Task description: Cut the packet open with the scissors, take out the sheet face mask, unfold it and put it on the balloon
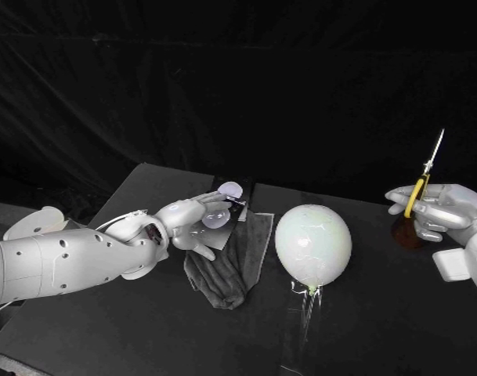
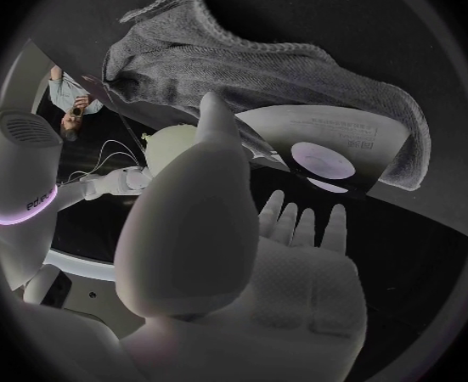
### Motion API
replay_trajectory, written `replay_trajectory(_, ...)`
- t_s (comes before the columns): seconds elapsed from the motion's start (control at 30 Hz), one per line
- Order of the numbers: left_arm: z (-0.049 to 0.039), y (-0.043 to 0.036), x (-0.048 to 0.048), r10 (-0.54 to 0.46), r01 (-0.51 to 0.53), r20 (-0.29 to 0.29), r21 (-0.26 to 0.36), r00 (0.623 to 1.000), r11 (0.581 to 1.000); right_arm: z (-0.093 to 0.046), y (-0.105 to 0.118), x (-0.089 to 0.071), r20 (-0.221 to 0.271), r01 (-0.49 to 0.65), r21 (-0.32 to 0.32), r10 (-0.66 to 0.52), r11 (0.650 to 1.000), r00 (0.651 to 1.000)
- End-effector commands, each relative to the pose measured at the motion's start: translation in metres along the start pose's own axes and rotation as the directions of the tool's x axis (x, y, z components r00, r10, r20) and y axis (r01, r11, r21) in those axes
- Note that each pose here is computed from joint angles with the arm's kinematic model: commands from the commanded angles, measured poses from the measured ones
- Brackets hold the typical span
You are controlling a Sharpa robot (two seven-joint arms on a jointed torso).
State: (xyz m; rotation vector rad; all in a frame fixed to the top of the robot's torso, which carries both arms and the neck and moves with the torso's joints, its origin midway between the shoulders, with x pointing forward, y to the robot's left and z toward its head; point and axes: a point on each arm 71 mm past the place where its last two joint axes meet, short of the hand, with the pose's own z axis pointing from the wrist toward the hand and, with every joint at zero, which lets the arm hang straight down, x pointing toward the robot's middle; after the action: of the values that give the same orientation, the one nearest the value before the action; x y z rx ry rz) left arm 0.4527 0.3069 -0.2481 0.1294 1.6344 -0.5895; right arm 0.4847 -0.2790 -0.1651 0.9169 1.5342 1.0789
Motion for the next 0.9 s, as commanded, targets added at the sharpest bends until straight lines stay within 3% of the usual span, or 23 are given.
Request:
replay_trajectory(0.03,0.0029,0.0002,-0.0002,0.041,-0.040,0.013,-0.022,0.999,0.999,0.000,0.001,0.002,-0.017,0.007,-0.013,-0.008,1.000,1.000)
replay_trajectory(0.43,0.0130,0.0034,0.0079,0.061,-0.065,-0.060,-0.061,0.996,0.996,-0.001,0.001,0.002,-0.021,0.006,-0.013,-0.007,1.000,1.000)
replay_trajectory(0.9,0.0154,0.0031,0.0147,0.054,-0.068,-0.148,-0.091,0.987,0.994,-0.001,0.000,0.001,-0.020,0.006,-0.012,-0.006,1.000,1.000)
